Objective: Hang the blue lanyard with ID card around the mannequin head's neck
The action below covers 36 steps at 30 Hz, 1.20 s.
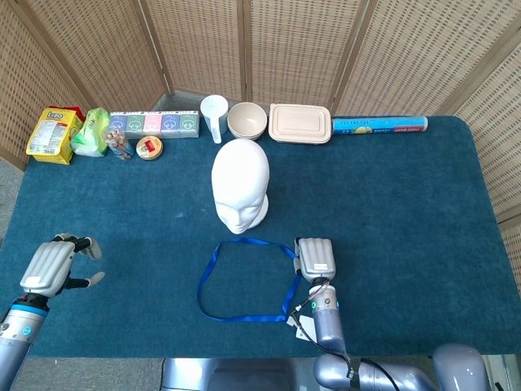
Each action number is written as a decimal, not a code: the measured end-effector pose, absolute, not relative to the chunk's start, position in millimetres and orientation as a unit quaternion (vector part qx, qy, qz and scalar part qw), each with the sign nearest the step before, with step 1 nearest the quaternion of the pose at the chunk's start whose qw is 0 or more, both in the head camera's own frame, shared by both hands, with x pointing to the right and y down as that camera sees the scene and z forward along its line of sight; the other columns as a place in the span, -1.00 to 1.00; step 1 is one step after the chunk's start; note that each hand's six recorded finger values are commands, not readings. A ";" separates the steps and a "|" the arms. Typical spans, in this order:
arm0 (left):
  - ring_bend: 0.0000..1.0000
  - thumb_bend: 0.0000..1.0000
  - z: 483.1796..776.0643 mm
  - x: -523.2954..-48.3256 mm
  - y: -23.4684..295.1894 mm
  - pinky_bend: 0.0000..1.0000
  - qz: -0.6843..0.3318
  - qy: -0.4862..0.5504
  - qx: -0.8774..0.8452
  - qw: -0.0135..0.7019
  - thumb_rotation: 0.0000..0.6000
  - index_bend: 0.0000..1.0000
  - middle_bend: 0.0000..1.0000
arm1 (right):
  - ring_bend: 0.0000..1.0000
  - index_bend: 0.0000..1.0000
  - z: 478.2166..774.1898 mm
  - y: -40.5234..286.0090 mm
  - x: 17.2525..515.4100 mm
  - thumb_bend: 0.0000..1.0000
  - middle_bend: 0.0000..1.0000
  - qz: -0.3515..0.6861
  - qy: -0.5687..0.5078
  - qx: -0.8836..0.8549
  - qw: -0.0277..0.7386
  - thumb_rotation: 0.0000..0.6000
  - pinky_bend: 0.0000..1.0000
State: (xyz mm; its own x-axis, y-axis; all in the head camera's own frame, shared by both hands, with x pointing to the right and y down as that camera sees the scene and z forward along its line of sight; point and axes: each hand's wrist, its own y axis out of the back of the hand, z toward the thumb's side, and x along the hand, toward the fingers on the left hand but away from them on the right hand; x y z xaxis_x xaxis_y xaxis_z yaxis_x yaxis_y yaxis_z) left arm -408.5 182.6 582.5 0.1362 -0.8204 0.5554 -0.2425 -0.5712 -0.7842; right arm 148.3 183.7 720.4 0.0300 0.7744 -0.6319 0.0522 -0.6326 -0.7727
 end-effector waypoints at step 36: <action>-0.09 -0.61 579.4 -413.2 184.8 -0.42 -0.538 0.382 -0.703 0.267 1.00 0.01 0.08 | 0.88 0.02 722.0 186.0 141.1 -0.14 0.35 0.625 -0.299 -0.656 0.299 0.89 1.00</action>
State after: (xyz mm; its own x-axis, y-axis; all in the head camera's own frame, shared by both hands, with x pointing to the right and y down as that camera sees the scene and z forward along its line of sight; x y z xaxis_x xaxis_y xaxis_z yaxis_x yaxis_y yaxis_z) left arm -413.2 184.8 579.4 0.1303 -0.8239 0.5516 -0.2501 -0.5657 -0.7858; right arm 141.1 186.0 722.0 0.0405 0.7659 -0.6416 0.0181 -0.6426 -0.7660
